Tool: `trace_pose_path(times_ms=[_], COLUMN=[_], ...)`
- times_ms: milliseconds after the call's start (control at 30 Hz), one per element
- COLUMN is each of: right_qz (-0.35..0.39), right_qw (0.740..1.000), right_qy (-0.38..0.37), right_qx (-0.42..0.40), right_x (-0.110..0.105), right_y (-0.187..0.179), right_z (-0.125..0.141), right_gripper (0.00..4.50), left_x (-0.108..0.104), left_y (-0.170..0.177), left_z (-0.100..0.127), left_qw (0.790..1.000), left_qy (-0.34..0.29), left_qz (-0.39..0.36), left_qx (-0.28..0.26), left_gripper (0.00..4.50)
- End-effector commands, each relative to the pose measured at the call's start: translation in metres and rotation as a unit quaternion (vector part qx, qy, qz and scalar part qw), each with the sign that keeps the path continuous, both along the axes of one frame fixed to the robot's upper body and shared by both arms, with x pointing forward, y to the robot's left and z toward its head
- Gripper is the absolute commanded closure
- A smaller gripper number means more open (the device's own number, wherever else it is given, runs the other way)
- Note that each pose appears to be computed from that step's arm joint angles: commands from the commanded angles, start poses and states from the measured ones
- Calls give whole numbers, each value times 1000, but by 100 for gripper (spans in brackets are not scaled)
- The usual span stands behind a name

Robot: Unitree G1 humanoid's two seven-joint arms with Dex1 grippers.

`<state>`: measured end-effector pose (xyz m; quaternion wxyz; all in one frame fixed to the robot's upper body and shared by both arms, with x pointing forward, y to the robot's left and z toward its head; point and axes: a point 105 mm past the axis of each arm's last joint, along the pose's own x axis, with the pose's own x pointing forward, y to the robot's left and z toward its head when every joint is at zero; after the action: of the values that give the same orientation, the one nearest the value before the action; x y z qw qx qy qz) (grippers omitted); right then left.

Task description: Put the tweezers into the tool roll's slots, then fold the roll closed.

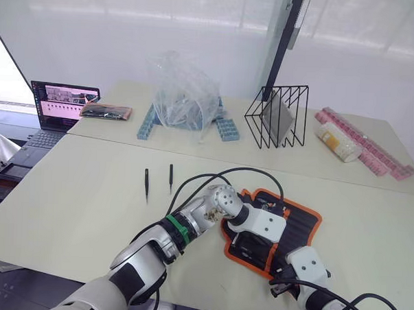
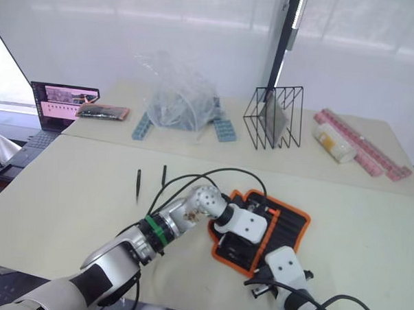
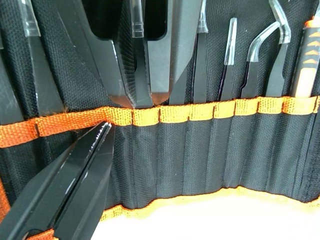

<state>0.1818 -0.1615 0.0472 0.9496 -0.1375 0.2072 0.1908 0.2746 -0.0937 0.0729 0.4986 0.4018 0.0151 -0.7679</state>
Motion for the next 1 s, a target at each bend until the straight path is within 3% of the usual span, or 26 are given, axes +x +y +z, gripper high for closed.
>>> trace_pose_path(times_ms=[33, 233, 300, 433, 667, 833, 1000], right_qz=[0, 1, 3, 6, 10, 15, 12], right_qw=[995, 995, 995, 995, 995, 995, 995], right_qy=[98, 98, 97, 97, 97, 97, 95], right_qx=[7, 7, 8, 7, 5, 3, 1], right_x=[-23, -23, -22, -20, -17, -13, -14], right_y=[2, 3, 4, 4, 3, 3, 0], right_z=[-35, -35, -35, -35, -36, -37, -36], right_gripper=[450, 450, 450, 450, 450, 450, 450], left_x=[-19, -13, -5, 2, 10, 15, 39], left_y=[-19, -15, -11, -3, 19, 46, 104], left_z=[-1, 1, 6, 16, 53, 90, 103], left_qw=[999, 999, 1000, 999, 999, 996, 976], left_qy=[2, -1, -10, -21, -28, -2, 22], left_qz=[-45, -40, -26, -20, -8, 33, 168], left_qx=[-11, -14, -14, -13, -35, -83, -136], left_gripper=[446, 446, 363, 239, 3, 3, 3])
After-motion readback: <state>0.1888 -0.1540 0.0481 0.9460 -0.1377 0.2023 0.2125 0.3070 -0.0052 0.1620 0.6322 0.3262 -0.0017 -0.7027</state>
